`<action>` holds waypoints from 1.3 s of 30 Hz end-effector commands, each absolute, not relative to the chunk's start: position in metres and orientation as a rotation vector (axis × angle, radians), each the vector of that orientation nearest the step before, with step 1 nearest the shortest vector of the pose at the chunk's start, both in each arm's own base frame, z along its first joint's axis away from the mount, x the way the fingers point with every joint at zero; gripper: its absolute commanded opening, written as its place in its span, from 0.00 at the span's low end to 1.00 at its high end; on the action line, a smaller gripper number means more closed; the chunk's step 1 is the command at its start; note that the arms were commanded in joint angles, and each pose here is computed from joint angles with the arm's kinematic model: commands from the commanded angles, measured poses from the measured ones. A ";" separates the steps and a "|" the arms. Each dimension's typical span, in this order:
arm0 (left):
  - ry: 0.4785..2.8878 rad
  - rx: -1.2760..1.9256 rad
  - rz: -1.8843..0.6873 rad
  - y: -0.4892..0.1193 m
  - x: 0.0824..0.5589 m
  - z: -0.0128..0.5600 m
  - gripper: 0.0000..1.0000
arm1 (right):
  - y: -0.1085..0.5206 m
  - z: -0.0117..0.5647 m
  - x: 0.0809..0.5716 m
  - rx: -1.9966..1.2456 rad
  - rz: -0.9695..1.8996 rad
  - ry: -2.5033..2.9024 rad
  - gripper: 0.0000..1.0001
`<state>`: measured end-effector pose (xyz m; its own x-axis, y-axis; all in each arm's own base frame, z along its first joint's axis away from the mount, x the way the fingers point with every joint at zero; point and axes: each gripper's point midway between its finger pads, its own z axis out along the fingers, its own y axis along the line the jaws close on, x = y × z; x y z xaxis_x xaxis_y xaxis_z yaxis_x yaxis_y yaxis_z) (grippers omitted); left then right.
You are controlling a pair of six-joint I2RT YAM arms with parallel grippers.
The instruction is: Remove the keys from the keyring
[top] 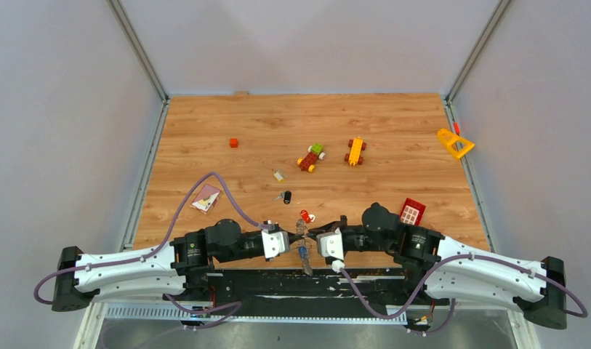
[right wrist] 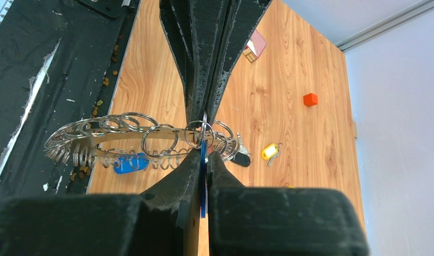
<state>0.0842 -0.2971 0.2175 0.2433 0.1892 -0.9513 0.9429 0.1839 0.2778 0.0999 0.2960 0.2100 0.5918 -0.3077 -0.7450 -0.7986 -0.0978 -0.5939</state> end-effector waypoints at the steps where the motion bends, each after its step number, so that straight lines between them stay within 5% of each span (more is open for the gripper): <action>1: 1.138 1.208 -0.807 -0.302 0.085 0.257 0.00 | 0.296 0.241 0.100 -1.611 0.525 0.867 0.00; 39: 1.151 1.214 -0.803 -0.301 0.085 0.253 0.00 | 0.295 0.251 0.098 -1.573 0.538 0.843 0.00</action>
<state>0.0847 -0.2955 0.2132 0.2388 0.2075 -0.9487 0.9430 0.1836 0.2775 0.0987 0.2920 0.2217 0.6032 -0.2831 -0.7457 -0.7887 -0.0720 -0.6106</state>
